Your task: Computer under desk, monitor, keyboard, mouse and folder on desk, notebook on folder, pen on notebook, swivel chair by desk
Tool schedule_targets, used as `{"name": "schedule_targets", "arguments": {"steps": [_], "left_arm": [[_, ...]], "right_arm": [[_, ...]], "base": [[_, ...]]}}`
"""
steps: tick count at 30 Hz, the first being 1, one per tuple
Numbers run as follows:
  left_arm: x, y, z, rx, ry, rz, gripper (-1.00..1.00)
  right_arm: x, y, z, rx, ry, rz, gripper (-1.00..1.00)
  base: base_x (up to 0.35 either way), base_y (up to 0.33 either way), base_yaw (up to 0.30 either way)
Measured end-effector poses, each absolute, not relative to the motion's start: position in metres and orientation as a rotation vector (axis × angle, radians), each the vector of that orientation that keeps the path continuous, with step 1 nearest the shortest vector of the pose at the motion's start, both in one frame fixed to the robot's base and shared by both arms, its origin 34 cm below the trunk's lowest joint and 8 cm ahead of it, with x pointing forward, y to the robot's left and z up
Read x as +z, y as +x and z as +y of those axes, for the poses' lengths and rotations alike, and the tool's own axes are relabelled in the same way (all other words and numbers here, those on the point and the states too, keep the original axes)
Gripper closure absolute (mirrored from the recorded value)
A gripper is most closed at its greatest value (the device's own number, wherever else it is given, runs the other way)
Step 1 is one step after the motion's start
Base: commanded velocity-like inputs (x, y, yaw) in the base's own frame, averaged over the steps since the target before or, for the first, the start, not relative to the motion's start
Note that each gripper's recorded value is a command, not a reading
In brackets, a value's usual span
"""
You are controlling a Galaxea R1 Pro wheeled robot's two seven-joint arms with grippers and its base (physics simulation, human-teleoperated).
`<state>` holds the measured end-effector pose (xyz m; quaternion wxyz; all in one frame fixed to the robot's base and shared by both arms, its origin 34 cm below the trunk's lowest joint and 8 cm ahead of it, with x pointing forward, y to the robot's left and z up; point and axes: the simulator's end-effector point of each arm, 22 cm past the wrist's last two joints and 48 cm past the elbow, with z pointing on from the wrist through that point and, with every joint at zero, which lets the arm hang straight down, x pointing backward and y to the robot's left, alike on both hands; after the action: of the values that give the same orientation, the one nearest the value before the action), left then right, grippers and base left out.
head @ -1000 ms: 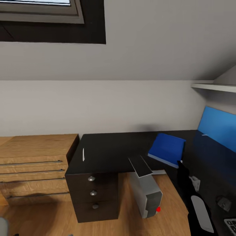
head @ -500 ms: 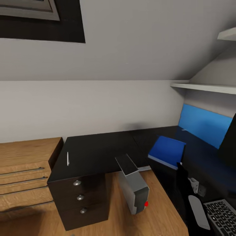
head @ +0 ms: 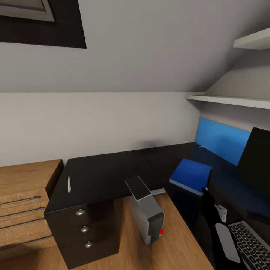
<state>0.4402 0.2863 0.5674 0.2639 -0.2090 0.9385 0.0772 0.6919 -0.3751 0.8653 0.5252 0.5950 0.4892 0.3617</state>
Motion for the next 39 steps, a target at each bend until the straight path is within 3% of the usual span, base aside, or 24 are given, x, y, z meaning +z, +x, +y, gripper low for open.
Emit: {"name": "schedule_targets", "arguments": {"steps": [39], "left_arm": [[0.567,0.44,0.286,0.209,-0.565,2.537,-1.0]], "right_arm": [[0.856,0.691,-0.373,0.682,1.366,1.274,1.0]], "base": [[0.0,-0.013,0.0]]}}
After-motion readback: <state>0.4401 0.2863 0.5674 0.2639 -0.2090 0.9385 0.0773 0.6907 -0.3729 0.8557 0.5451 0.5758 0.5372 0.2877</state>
